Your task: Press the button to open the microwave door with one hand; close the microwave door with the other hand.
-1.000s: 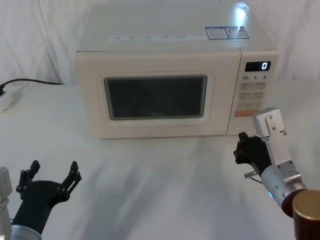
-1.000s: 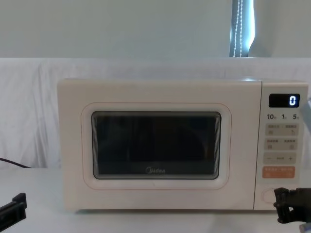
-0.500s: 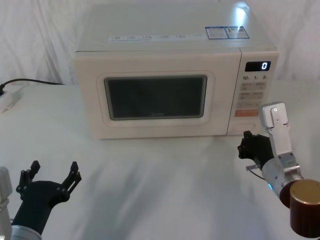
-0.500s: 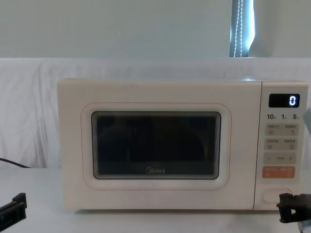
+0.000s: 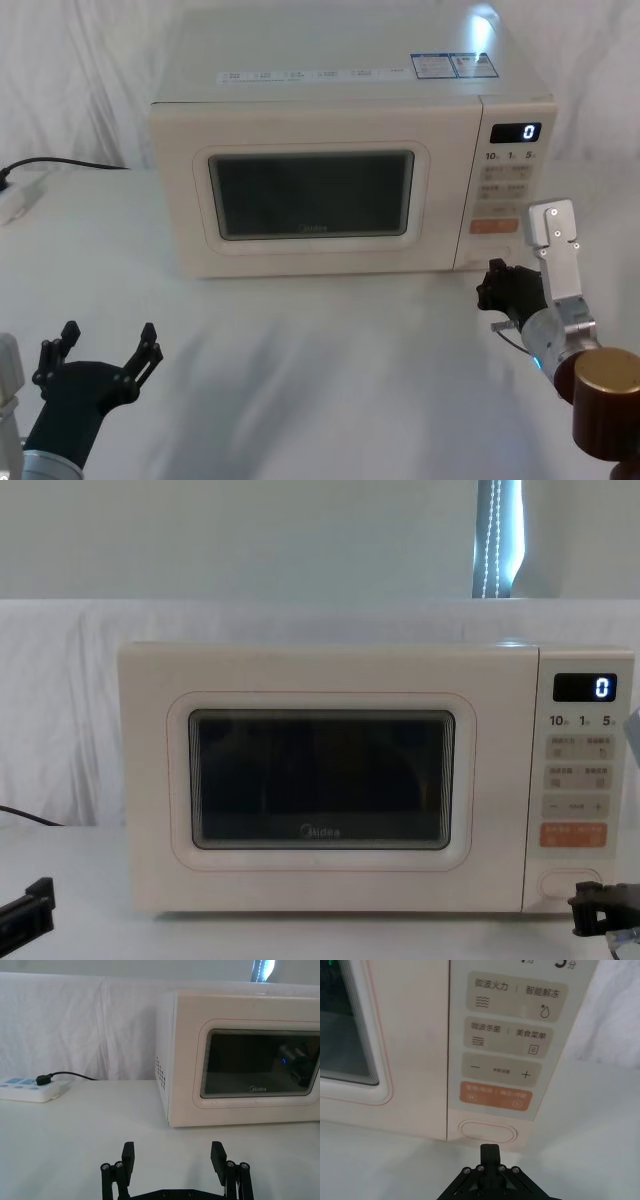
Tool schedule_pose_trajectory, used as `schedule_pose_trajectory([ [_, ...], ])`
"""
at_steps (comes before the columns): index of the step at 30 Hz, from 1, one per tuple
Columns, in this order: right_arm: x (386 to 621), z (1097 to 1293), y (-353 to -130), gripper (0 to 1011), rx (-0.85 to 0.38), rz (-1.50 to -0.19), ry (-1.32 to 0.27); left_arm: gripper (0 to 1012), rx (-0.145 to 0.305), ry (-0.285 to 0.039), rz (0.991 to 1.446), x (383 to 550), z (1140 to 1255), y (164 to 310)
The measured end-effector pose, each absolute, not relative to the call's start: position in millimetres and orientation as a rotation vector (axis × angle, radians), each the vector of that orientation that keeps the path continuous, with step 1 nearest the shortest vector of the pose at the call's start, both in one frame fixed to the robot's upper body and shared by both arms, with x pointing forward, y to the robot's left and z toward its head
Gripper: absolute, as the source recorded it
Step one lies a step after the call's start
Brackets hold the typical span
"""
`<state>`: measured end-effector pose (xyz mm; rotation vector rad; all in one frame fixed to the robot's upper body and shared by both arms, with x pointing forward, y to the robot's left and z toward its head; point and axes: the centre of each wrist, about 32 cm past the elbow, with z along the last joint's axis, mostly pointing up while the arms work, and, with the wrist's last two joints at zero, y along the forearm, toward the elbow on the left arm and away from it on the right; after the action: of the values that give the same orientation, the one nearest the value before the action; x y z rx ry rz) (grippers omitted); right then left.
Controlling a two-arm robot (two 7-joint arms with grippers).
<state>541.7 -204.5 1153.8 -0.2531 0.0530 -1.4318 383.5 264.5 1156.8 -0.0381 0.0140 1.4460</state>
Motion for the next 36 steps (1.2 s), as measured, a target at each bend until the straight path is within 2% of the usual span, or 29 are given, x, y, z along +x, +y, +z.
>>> schedule_pose_trajectory([
  [14,555.4,1154.8,-204.8,0,-0.238,-1.456,0.067,1001,-0.038,0.014,1.446,383.5,1156.8,264.5],
  [36,562.7,1153.0,-194.5,0,-0.252,-1.459,0.063,1001,-0.038,0.014,1.446,383.5,1156.8,264.5],
])
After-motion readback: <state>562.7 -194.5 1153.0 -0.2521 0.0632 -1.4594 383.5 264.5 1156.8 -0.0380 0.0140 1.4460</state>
